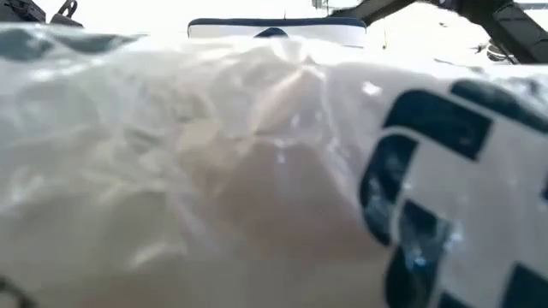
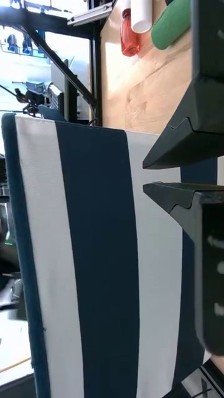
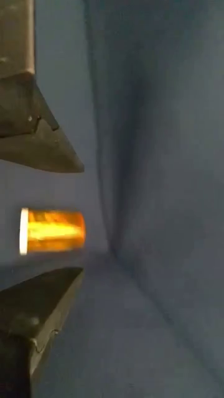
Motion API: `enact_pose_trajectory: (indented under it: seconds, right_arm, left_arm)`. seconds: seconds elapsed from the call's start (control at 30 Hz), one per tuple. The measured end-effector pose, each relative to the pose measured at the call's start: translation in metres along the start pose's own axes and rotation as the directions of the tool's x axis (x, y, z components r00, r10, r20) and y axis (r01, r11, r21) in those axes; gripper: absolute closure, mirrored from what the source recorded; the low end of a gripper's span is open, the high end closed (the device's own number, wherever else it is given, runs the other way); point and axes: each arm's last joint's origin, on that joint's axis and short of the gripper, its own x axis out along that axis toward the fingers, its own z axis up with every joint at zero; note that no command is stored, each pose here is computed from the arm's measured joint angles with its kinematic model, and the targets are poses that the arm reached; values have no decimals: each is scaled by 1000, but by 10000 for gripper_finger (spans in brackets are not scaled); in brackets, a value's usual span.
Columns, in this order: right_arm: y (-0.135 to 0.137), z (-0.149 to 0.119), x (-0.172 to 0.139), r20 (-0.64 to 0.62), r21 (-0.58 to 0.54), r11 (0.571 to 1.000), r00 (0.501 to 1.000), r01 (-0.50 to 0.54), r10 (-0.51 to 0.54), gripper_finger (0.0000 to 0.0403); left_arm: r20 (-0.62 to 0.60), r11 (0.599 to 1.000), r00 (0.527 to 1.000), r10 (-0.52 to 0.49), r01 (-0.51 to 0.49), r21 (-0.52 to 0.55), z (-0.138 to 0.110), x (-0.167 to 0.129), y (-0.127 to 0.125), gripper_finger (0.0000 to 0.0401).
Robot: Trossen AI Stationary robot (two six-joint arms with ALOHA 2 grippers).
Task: Pick & place medical supplies in basket/bin
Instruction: Put the white pill bottle into the blue bin
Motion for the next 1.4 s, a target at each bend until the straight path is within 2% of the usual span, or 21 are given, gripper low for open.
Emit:
enact_pose_trajectory:
  seconds: [0.2,0.33,0.5,0.63,0.73,0.87,1.07,1.13,1.2,1.3,1.4]
  right_arm:
    - [-10,35,-105,207,54,996,975,75,-85,166]
    - [-6,40,-182,322,75,997,946,4,-28,203]
    - [7,27,-261,380,104,994,925,-33,-9,291]
    - [21,2,-299,396,95,993,918,-68,25,378]
    - [34,-23,-311,425,67,988,900,-137,96,393]
    - [53,-62,-309,507,42,961,834,-275,217,393]
    - [92,-131,-279,596,26,941,761,-338,257,401]
    - [103,-151,-265,629,50,941,742,-335,231,402]
    - [112,-166,-255,677,62,933,702,-354,221,402]
    - [127,-180,-242,723,4,918,636,-396,271,402]
    - [141,-191,-229,715,-13,913,635,-408,294,402]
  left_arm:
    - [8,1000,1000,-1,1,-2,1,0,0,350]
    - [13,1000,1000,1,-1,-1,1,0,0,350]
    - [12,1000,1000,1,-1,0,1,0,0,350]
    - [12,1000,1000,6,-6,2,1,0,0,350]
    - [11,999,999,34,-34,2,1,0,1,350]
    - [9,998,998,59,-59,2,1,0,2,350]
    - [8,997,997,72,-72,1,1,0,2,350]
    - [7,997,997,80,-80,8,1,0,2,350]
    - [7,996,997,81,-81,34,1,0,2,350]
    - [7,996,997,81,-82,47,1,0,2,350]
    - [7,996,997,81,-82,48,1,0,2,350]
